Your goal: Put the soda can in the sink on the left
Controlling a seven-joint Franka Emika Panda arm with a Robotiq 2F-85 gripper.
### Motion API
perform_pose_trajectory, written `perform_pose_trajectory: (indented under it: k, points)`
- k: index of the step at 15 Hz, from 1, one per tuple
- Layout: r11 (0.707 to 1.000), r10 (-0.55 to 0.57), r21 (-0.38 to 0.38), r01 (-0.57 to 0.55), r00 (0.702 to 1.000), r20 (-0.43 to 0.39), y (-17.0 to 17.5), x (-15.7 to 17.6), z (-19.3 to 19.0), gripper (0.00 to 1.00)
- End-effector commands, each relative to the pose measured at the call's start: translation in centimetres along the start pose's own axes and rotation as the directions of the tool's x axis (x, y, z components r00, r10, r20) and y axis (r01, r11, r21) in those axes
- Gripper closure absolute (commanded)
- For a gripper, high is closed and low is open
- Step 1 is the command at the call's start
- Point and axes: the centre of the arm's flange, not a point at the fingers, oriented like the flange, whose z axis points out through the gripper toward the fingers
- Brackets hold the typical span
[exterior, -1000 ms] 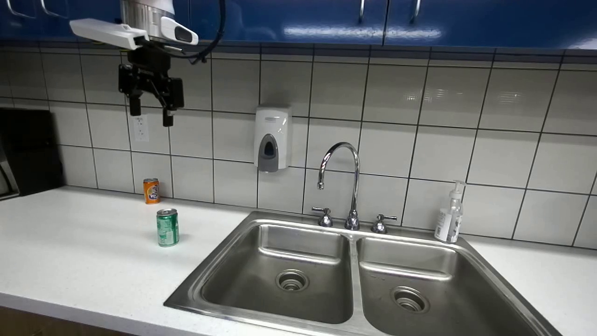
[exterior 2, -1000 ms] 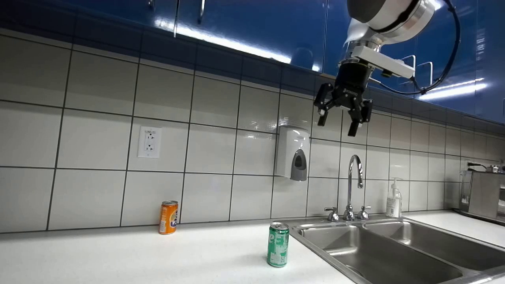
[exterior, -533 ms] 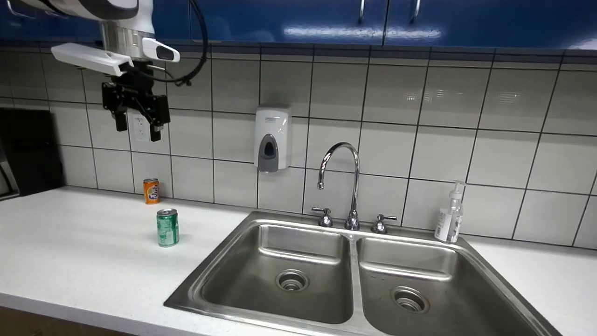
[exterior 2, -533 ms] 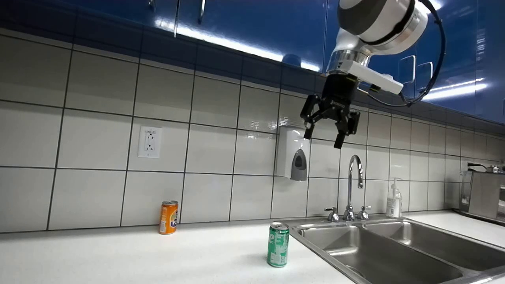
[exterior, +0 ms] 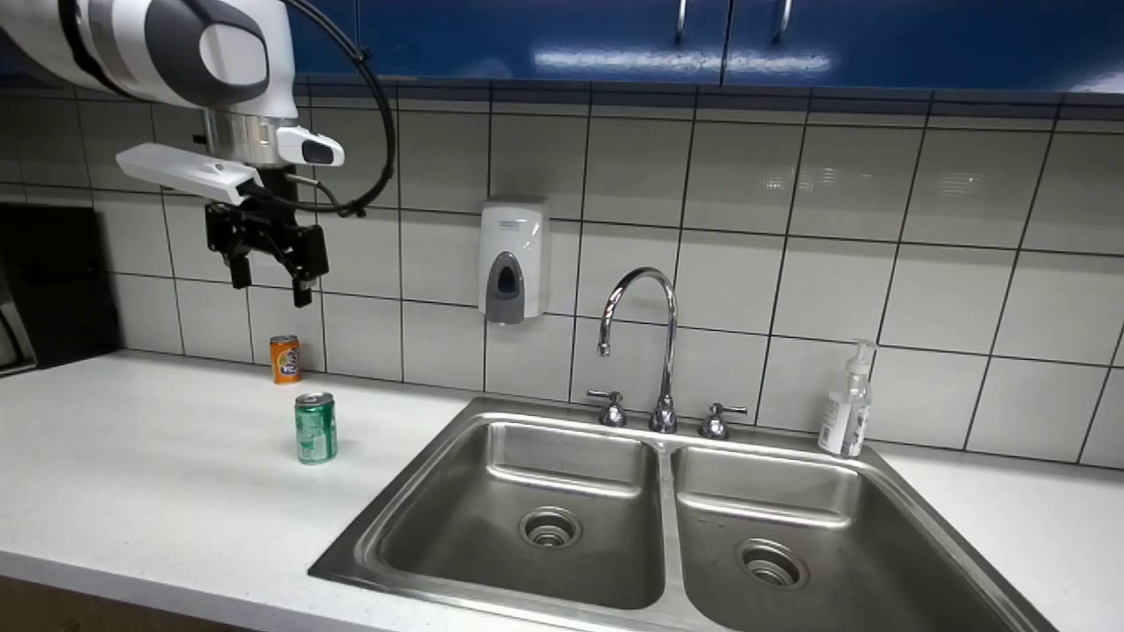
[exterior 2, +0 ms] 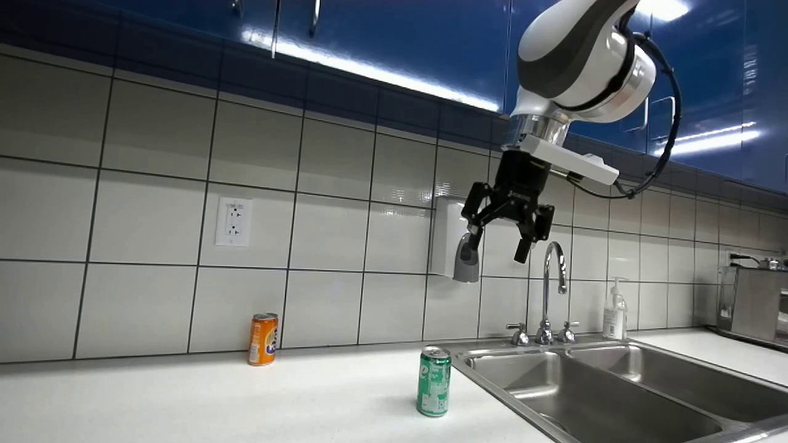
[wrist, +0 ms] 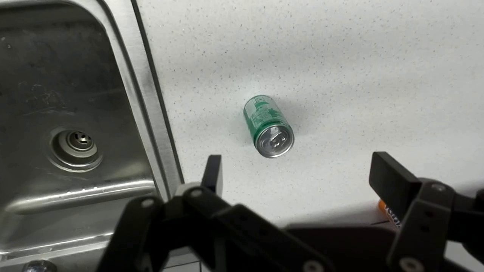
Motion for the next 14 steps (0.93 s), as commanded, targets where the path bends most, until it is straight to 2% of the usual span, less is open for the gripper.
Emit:
perform_pose_trajectory:
  k: [1, 14]
  points:
    - [1.000, -0.016, -0.012, 0.016, 1.000, -0.004, -0.5, 0.5, 2.6, 0.00]
    - [0.998, -0.058, -0.027, 0.059, 0.997, 0.051, -1.8, 1.6, 10.3, 0.00]
